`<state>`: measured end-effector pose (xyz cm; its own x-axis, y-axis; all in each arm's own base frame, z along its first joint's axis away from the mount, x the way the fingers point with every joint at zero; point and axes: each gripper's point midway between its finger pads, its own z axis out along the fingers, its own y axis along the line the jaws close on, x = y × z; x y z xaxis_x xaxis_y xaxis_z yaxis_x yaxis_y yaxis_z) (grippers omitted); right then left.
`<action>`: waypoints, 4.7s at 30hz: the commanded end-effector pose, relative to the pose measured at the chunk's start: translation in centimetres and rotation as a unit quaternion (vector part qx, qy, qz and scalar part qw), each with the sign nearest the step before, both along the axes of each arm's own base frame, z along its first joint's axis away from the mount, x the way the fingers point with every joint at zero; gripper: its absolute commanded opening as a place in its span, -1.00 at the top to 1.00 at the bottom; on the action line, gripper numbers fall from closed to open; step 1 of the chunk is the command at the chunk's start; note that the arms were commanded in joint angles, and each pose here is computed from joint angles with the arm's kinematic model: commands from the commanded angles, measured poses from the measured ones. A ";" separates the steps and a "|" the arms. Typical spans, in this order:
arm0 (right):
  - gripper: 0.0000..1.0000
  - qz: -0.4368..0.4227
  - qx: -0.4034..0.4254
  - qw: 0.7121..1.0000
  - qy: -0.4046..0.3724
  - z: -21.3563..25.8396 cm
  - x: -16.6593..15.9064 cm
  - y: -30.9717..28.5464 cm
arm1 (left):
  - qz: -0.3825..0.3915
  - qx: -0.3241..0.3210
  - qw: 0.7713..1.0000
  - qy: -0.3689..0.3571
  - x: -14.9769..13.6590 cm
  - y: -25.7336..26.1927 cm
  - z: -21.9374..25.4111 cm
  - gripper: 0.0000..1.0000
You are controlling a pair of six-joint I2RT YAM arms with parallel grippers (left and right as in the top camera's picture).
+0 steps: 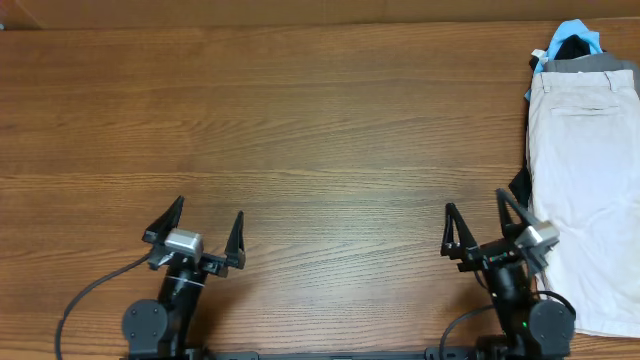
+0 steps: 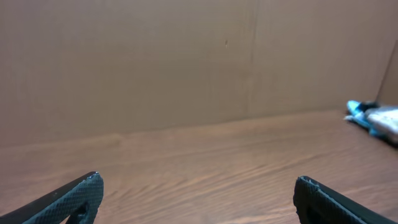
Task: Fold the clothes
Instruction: 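Reach the right gripper to the beige shorts on the clothes pile and grasp, then lift the beige shorts with the right gripper and drop them mid-table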
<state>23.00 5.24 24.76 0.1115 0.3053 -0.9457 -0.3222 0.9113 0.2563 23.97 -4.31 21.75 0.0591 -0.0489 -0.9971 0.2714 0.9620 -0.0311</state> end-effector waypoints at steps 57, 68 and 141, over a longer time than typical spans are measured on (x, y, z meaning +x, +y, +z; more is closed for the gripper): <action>-0.74 -0.227 -0.094 0.666 0.704 -12.3 13.8 -18.5 | -0.119 -0.032 0.884 0.451 22.4 -2.7 -5.8 -1.00; -0.57 -0.245 -0.112 0.647 0.714 -14.1 13.9 -19.5 | -0.125 -0.032 0.871 0.474 23.0 -3.4 -9.1 -1.00; 0.92 -0.260 -0.142 0.650 0.700 -12.1 14.6 -16.4 | -0.063 -0.049 0.882 0.465 24.8 -0.3 -8.0 -0.68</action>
